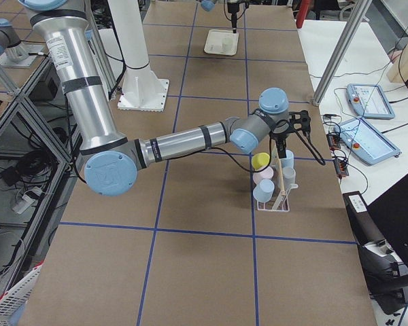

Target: Transfer IKEA cup to right arm and place on rack

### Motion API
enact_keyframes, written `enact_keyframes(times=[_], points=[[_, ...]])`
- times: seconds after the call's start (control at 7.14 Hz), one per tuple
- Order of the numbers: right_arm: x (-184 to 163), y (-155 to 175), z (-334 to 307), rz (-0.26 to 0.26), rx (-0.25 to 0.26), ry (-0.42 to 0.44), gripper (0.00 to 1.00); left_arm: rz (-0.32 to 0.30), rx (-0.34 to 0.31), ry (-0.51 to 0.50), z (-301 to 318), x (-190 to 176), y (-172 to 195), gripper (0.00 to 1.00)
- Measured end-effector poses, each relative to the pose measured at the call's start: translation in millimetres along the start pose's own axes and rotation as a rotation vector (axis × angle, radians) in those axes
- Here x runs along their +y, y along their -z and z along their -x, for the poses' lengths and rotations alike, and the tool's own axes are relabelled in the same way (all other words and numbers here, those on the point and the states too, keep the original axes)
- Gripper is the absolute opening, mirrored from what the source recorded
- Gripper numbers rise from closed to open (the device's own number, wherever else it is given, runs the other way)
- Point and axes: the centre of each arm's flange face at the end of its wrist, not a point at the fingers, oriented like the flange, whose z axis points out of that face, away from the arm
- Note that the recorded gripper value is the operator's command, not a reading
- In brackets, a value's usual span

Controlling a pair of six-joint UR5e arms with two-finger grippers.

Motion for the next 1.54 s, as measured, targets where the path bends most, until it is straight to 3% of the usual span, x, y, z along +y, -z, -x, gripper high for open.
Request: enact_keyframes(times=[0.28, 0.42, 0.56, 0.7, 1.12, 1.54], points=[[5, 4, 0, -0.001, -0.005, -0.003, 0.98, 0.040, -0.016, 0.003, -4, 11, -20, 0.97], [7, 4, 0, 0.001, -0.007, -0.003, 0.98, 0.051, -0.035, 0.014, -6, 16, -31, 0.64], [8, 5, 0, 0.002, -0.009, -0.003, 0.98, 0.060, -0.053, 0.018, -8, 20, -44, 0.18], [9, 5, -1, 0.003, -0.009, -0.003, 0.98, 0.065, -0.067, 0.021, -7, 21, -52, 0.00], [10, 4, -1, 0.005, -0.009, -0.003, 0.98, 0.065, -0.070, 0.016, -7, 22, -54, 0.00], [9, 8, 6, 0.004, -0.022, -0.022, 0.98, 0.050, 0.010, 0.035, -40, 7, 20, 0.00]])
